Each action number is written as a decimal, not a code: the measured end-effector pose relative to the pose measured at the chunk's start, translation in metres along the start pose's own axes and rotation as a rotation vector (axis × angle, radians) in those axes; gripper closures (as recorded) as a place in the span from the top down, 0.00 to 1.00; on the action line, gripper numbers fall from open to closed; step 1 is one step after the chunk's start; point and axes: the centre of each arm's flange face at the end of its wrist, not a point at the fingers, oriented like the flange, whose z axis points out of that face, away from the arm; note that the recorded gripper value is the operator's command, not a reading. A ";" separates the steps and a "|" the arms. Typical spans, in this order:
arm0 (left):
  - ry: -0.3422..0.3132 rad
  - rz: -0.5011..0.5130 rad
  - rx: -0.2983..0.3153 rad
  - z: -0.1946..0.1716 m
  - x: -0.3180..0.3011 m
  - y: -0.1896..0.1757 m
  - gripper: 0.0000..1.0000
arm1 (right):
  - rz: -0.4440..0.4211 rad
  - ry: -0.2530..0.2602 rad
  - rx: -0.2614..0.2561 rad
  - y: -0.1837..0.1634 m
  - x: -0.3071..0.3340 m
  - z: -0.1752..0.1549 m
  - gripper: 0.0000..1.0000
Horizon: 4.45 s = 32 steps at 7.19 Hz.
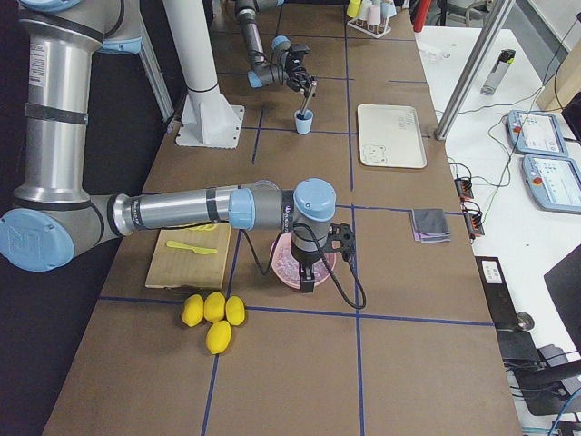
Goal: Mash ice and strawberries in cup
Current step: 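Press the muddler down into the cup contents with the left gripper, then lift the muddler out of the cup and carry it back, then lower the muddler onto the table and open the left gripper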
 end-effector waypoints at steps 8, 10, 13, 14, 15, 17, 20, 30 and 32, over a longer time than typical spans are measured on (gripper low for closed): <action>-0.118 0.050 -0.184 0.015 0.041 -0.160 0.01 | 0.000 -0.001 0.000 0.001 0.000 0.000 0.99; -0.227 0.103 -0.433 0.015 0.047 -0.173 0.00 | 0.002 -0.001 -0.002 0.002 0.001 0.001 0.99; -0.383 0.170 -0.711 0.010 0.017 -0.158 0.06 | 0.005 0.000 -0.006 0.003 0.002 0.002 0.99; -0.418 0.170 -0.798 0.003 -0.007 -0.154 0.10 | 0.006 0.000 -0.007 0.004 0.002 0.003 0.99; -0.434 0.137 -0.912 -0.012 -0.041 -0.153 0.07 | 0.006 0.000 -0.007 0.004 0.002 0.003 0.99; -0.522 0.017 -1.112 -0.065 -0.123 -0.155 0.02 | 0.008 -0.001 -0.007 0.005 0.002 0.003 0.99; -0.793 -0.242 -1.325 -0.162 -0.231 -0.181 0.01 | 0.006 -0.001 -0.005 0.005 0.001 0.002 0.99; -1.029 -0.619 -1.276 -0.388 -0.408 -0.058 0.02 | 0.006 -0.001 -0.005 0.005 0.001 0.002 0.99; -1.065 -0.667 -1.194 -0.409 -0.411 -0.038 0.04 | 0.006 -0.001 -0.005 0.005 0.001 0.002 0.99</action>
